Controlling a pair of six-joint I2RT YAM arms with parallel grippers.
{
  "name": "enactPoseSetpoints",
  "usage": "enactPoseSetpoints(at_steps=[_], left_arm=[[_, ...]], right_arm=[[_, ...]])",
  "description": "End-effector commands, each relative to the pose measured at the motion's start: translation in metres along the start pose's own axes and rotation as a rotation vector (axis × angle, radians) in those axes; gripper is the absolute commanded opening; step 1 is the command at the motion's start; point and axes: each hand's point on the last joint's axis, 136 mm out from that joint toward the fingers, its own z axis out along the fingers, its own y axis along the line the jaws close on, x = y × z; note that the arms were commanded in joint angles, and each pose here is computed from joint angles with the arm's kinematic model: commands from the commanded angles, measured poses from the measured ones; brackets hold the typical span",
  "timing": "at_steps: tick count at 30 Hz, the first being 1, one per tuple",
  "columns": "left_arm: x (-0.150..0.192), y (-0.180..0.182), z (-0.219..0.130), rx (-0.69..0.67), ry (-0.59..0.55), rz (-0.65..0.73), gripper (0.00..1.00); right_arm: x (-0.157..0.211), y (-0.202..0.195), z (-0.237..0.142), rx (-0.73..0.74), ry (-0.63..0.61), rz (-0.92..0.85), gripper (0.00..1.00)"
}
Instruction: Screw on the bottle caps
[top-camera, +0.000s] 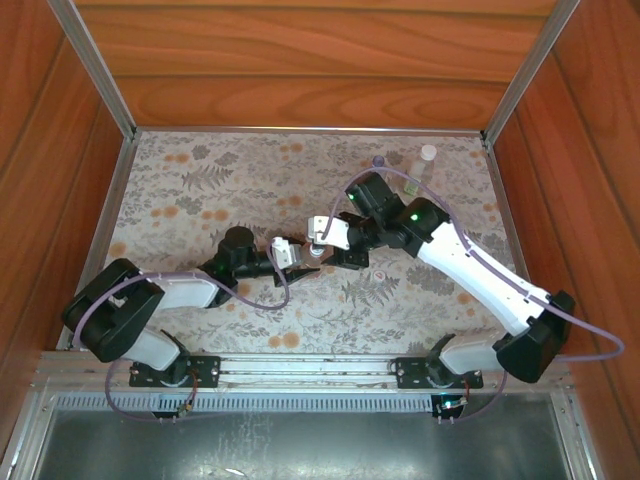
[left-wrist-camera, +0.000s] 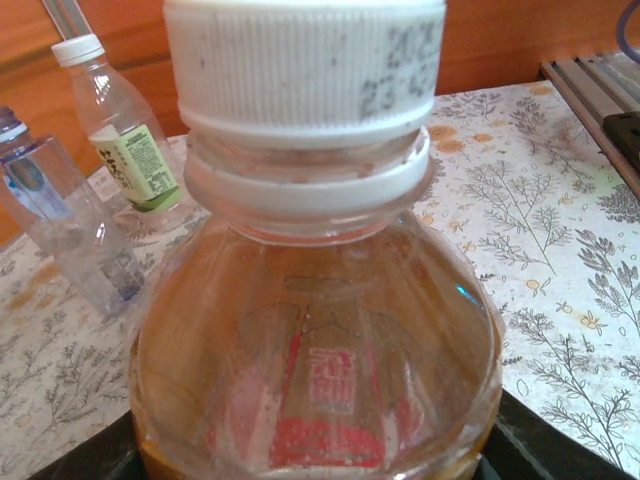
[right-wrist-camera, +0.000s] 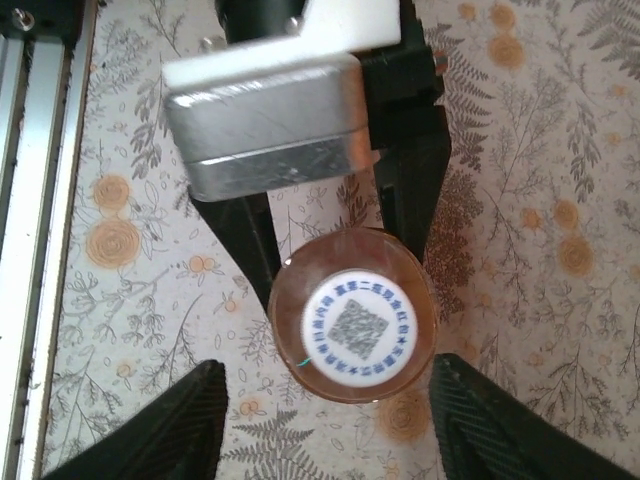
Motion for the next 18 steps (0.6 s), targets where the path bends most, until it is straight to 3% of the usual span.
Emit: enactPoseSetpoints(at_steps=[1, 13, 18], left_arm=[[0.003, -0.008, -0.003, 0.019, 0.021, 0.027, 0.56], [0.003, -0.01, -0.008, 0.015, 0.034, 0.021, 0.56], [0.004, -0.006, -0.008, -0.008, 0.045, 0.011, 0.56]], right_arm=[[-0.003, 0.003, 0.001, -0.031, 0.018, -0.045, 0.51], [-0.013, 0.005, 0.017, -0.065, 0.003, -0.029, 0.42], [-0.012, -0.001, 0.018, -0.032, 0.005, 0.018, 0.22]])
